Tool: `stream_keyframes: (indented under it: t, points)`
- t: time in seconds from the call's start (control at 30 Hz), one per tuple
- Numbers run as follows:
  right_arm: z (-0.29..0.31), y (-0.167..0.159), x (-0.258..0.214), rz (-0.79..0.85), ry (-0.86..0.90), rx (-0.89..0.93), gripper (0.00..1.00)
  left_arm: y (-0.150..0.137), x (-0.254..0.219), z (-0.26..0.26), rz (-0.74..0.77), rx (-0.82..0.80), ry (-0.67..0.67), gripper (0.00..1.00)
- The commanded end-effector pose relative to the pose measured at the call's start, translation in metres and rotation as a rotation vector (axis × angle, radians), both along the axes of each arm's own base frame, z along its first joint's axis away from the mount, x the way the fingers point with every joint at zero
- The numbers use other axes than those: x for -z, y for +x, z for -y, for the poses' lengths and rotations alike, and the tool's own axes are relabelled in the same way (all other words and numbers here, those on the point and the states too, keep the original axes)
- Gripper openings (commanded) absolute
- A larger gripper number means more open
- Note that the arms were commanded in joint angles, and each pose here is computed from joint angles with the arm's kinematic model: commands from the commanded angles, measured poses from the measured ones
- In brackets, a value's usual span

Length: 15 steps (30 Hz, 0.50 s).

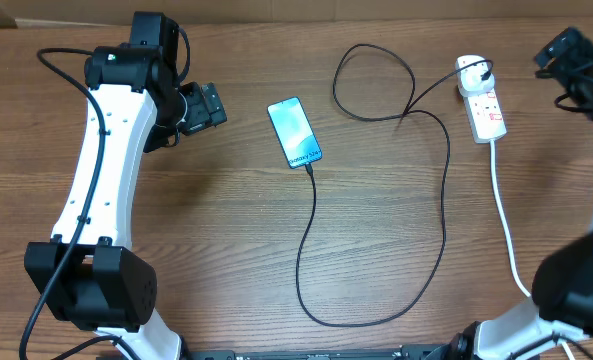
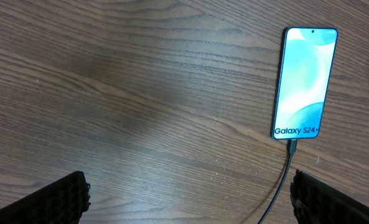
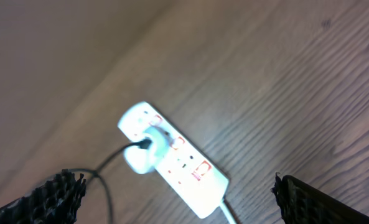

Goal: Plug charger to phone and switch on socket

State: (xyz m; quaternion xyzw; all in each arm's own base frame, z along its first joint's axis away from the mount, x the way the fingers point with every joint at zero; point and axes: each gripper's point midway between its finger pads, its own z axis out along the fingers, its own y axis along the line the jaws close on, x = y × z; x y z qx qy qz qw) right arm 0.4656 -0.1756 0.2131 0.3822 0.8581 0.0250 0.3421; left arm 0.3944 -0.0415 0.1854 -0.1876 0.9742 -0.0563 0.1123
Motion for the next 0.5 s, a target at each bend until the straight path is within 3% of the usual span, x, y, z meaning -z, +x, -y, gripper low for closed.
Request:
stream_keyframes:
  t: [0.0,0.47]
  points:
    - [0.003,0.003,0.027,-0.054,0.009,0.012,1.0,0.002,-0.004,-0.002,0.016,0.004,0.014,1.0]
    - [0.021,0.015,0.108,-0.194,-0.003,0.053,1.0,0.002,-0.004,-0.002,0.016,0.004,0.014,1.0]
